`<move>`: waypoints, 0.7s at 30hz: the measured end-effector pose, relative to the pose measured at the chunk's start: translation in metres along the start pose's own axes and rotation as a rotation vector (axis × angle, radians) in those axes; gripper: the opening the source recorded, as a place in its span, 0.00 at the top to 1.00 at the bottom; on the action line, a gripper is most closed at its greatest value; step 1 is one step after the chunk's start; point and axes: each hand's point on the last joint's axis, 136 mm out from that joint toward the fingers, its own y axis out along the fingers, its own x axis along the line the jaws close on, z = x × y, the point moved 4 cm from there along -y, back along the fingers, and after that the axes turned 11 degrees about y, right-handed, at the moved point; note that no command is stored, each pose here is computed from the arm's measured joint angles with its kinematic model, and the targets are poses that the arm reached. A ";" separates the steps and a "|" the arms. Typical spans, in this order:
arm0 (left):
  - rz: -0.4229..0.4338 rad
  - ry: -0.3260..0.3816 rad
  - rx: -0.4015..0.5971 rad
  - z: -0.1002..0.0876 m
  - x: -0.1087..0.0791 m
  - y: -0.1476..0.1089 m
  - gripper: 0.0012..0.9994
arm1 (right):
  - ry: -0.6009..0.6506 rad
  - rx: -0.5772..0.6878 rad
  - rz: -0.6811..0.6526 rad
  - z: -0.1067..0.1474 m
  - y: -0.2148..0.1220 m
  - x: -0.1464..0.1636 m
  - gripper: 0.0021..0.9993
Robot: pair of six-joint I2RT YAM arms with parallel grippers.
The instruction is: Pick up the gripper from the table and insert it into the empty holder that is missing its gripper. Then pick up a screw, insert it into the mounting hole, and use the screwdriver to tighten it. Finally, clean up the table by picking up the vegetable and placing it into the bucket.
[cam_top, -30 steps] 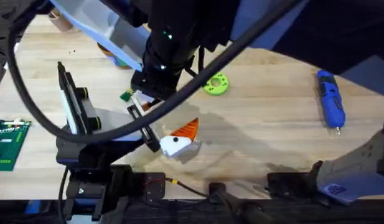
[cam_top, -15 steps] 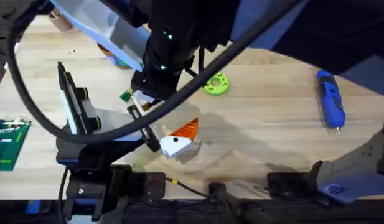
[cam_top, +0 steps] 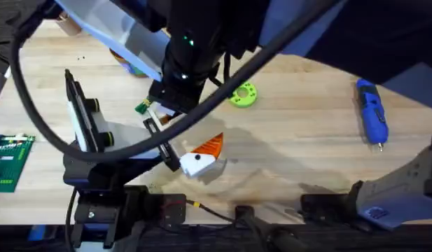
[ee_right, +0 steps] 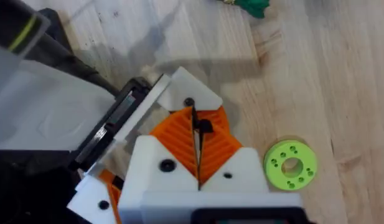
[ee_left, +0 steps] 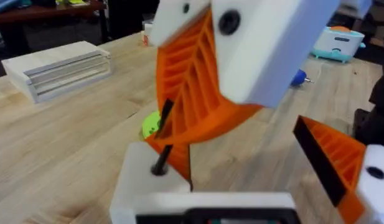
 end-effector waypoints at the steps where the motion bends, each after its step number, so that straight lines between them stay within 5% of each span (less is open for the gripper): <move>1: 0.000 0.000 0.000 0.000 0.000 0.000 0.01 | 0.000 0.000 0.002 0.000 0.000 0.000 0.99; 21: -0.001 0.000 0.000 0.000 0.000 0.000 0.01 | -0.003 -0.019 0.007 -0.004 0.000 0.000 0.99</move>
